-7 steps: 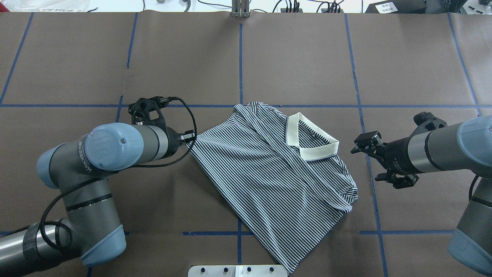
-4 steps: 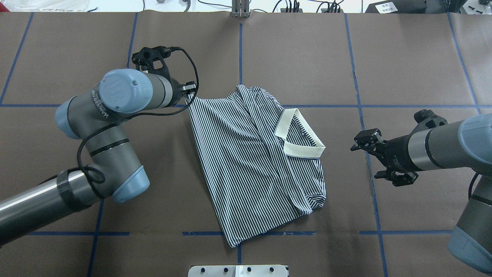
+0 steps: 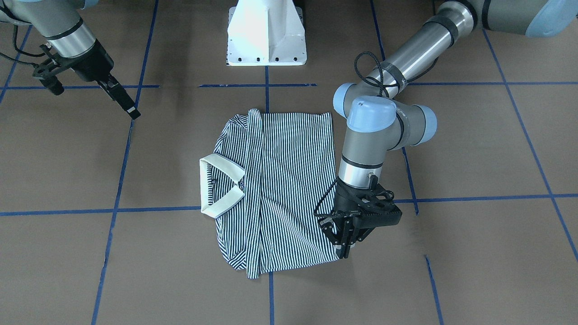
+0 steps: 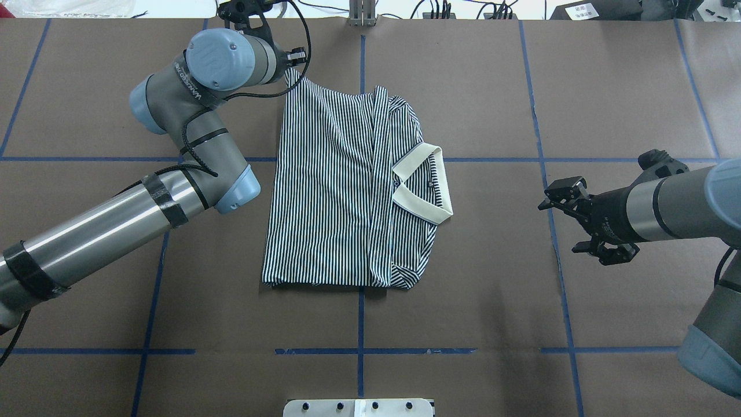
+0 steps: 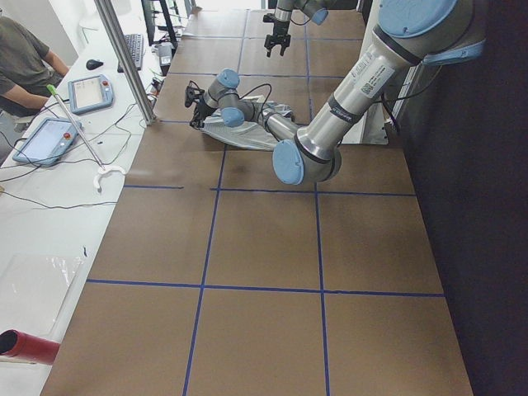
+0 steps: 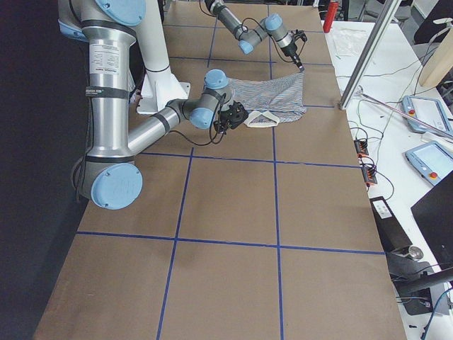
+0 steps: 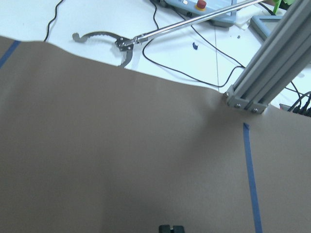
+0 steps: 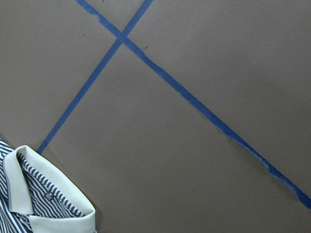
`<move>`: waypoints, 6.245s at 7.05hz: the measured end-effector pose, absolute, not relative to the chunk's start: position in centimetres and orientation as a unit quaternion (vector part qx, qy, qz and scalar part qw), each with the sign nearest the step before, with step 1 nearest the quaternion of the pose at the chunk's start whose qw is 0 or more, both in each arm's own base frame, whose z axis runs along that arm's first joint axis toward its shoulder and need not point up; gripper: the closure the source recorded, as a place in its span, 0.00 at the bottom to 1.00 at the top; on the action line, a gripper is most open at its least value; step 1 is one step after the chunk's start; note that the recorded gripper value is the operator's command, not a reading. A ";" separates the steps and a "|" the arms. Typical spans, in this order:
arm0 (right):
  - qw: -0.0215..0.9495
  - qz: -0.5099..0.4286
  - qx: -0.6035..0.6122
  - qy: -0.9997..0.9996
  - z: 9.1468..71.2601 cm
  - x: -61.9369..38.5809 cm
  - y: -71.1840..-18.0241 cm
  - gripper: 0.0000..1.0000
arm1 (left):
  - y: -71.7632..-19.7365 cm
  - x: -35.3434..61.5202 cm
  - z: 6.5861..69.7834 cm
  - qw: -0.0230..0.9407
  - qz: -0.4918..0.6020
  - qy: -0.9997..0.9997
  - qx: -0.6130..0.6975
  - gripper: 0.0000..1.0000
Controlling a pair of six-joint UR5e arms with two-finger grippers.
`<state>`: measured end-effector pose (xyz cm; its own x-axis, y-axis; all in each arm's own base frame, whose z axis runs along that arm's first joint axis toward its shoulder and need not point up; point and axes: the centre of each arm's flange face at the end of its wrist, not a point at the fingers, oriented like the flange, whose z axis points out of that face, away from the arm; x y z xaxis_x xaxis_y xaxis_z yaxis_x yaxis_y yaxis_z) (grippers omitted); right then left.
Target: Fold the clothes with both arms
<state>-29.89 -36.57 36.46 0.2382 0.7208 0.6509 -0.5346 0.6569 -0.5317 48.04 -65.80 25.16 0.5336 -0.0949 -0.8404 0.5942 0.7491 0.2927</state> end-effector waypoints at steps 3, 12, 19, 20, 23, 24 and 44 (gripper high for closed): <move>0.795 0.383 -0.074 -0.464 34.9 -36.7 -37.0 0.00 | -61.5 43.8 26.9 0.809 -0.194 0.469 0.297 0.44; 0.947 -0.031 0.024 -0.318 18.4 -62.2 -36.0 0.00 | -52.7 37.6 33.6 0.818 -0.163 0.495 0.241 0.42; 0.964 -0.065 0.011 -0.256 23.4 -61.5 -34.5 0.00 | -52.6 37.6 34.7 0.820 -0.179 0.493 0.227 0.40; 0.966 -0.080 0.013 -0.246 25.1 -59.2 -34.1 0.00 | -52.3 37.5 35.2 0.821 -0.180 0.492 0.226 0.40; 0.967 -0.103 0.018 -0.231 27.9 -54.0 -33.1 0.00 | -52.1 37.3 35.3 0.820 -0.185 0.494 0.223 0.39; 0.965 -0.103 0.025 -0.240 26.7 -54.1 -33.4 0.00 | -52.1 37.3 35.2 0.819 -0.187 0.495 0.222 0.39; 0.943 -0.096 0.057 -0.313 23.4 -58.9 -38.5 0.91 | -51.7 38.0 35.2 0.815 -0.199 0.503 0.210 0.39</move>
<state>-58.88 -38.45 23.41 0.7857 -0.2165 0.5795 0.1455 0.9752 0.1671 38.00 -51.70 35.20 0.4154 -0.1126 -0.9026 0.5346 0.8330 0.1422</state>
